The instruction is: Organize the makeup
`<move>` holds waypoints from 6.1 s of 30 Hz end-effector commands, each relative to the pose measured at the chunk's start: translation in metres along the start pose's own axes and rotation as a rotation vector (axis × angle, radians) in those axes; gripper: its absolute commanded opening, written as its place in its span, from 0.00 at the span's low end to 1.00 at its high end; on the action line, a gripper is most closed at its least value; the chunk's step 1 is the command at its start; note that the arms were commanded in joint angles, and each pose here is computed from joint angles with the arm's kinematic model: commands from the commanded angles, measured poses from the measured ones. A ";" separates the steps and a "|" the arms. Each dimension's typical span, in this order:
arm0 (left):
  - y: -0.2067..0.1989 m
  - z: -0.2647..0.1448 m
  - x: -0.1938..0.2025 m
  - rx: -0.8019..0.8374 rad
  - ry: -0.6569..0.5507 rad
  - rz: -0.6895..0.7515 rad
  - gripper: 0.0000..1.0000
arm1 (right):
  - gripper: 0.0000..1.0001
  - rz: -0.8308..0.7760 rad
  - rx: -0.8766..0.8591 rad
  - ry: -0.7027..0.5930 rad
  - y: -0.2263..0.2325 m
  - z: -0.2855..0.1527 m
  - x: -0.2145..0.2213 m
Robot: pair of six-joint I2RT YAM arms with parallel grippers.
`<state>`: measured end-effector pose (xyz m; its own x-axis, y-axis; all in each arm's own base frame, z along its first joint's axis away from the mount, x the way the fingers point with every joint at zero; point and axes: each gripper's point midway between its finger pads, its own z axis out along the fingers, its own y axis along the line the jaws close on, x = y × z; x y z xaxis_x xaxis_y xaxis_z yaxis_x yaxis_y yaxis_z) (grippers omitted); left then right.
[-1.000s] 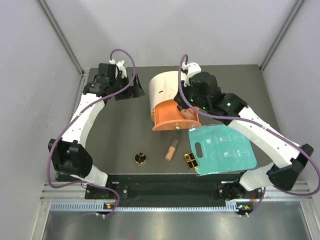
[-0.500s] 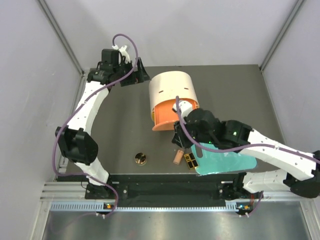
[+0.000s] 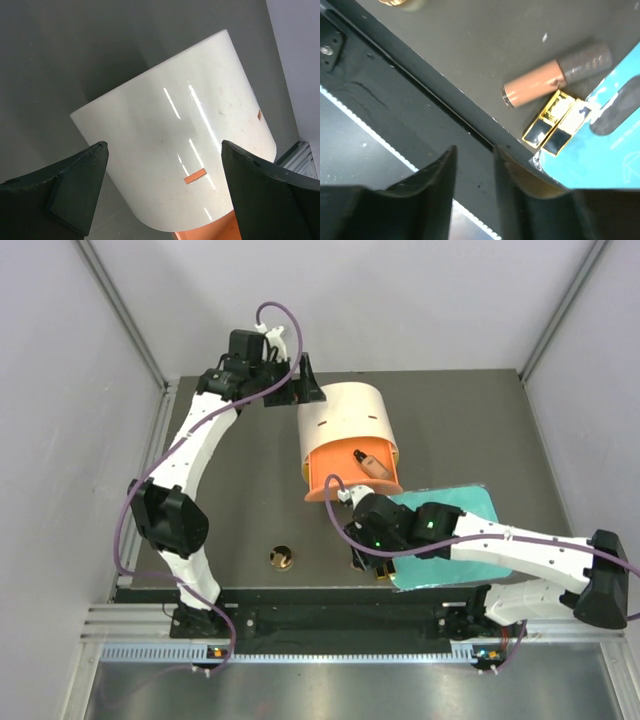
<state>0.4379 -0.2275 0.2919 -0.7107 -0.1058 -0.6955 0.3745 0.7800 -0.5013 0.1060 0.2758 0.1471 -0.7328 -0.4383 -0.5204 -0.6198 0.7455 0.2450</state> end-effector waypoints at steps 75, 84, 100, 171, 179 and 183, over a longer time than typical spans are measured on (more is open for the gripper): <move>-0.013 0.015 0.032 -0.023 0.120 0.089 0.99 | 0.86 -0.106 0.368 0.063 -0.049 0.134 0.015; -0.012 0.015 0.036 -0.033 0.132 0.097 0.99 | 0.83 -0.091 0.413 0.098 -0.056 0.152 0.015; -0.014 0.015 0.040 -0.032 0.134 0.099 0.99 | 0.24 -0.126 0.393 0.181 -0.060 0.154 0.038; -0.016 0.012 0.040 -0.057 0.111 0.117 0.99 | 0.08 -0.392 0.519 -0.363 -0.082 -0.080 -0.201; -0.013 0.015 0.041 -0.064 0.115 0.117 0.99 | 0.18 -0.407 0.444 -0.340 -0.071 -0.069 -0.198; -0.011 0.018 0.042 -0.068 0.121 0.115 0.99 | 0.25 -0.411 0.420 -0.331 -0.068 -0.067 -0.195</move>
<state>0.4158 -0.2557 0.2603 -0.7480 0.0339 -0.6628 0.4120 0.8067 -0.4236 0.2714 0.2706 0.2771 -0.3111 -0.6221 -0.7184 -0.6040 0.7131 -0.3559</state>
